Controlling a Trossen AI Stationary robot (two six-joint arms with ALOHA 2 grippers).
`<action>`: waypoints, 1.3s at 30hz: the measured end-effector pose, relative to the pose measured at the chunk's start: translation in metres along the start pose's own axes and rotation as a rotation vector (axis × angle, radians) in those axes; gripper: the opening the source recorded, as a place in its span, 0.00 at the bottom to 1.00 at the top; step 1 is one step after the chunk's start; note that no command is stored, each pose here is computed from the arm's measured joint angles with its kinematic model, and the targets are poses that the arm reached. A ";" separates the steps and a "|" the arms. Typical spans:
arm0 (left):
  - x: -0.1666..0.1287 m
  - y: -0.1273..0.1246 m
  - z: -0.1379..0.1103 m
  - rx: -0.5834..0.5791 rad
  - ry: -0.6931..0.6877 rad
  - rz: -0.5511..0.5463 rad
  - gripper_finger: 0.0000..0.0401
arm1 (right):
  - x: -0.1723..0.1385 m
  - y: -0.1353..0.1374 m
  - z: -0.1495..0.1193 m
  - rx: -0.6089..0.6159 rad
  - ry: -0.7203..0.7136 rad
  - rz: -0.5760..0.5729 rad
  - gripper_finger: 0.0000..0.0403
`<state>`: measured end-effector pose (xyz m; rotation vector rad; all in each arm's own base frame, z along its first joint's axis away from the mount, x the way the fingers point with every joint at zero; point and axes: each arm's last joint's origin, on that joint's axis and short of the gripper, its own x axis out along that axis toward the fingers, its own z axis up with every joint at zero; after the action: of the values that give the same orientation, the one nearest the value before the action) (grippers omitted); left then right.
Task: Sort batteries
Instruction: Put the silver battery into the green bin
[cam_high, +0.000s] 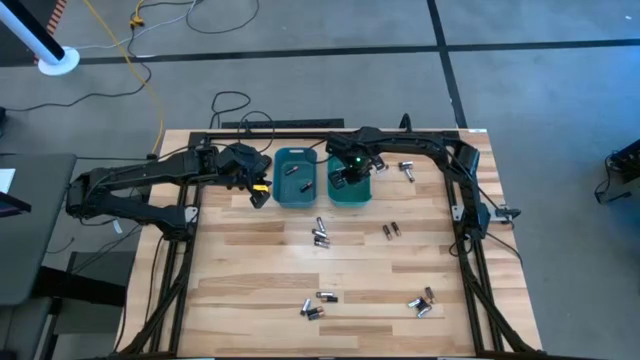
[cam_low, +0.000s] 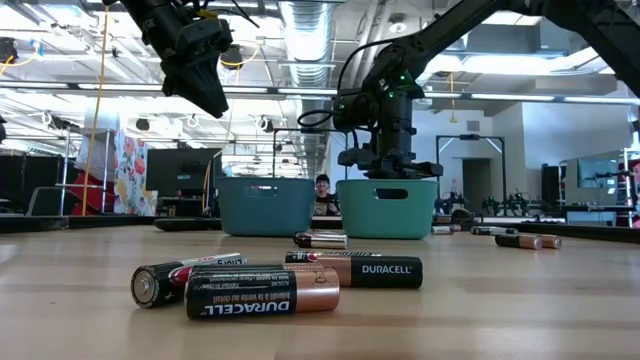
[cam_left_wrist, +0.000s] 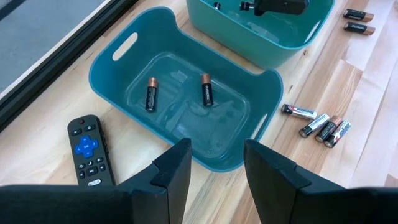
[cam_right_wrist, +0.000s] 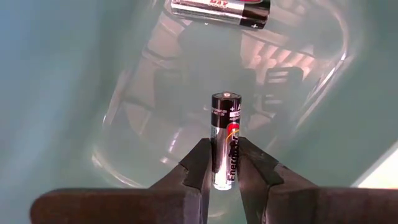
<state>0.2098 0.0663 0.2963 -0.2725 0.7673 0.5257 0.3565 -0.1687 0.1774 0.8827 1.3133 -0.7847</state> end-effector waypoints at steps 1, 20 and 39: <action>0.000 0.000 0.000 0.001 0.000 0.000 0.35 | 0.000 0.000 0.000 -0.001 -0.001 0.001 0.21; 0.000 0.000 0.000 0.023 0.000 0.000 0.35 | 0.000 0.002 0.003 -0.089 -0.039 0.018 0.23; 0.000 0.000 0.000 0.036 0.000 0.000 0.35 | -0.064 -0.007 -0.013 -0.159 -0.127 0.079 0.51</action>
<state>0.2098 0.0663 0.2963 -0.2388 0.7762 0.5109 0.3378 -0.1611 0.2396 0.7417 1.2039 -0.6541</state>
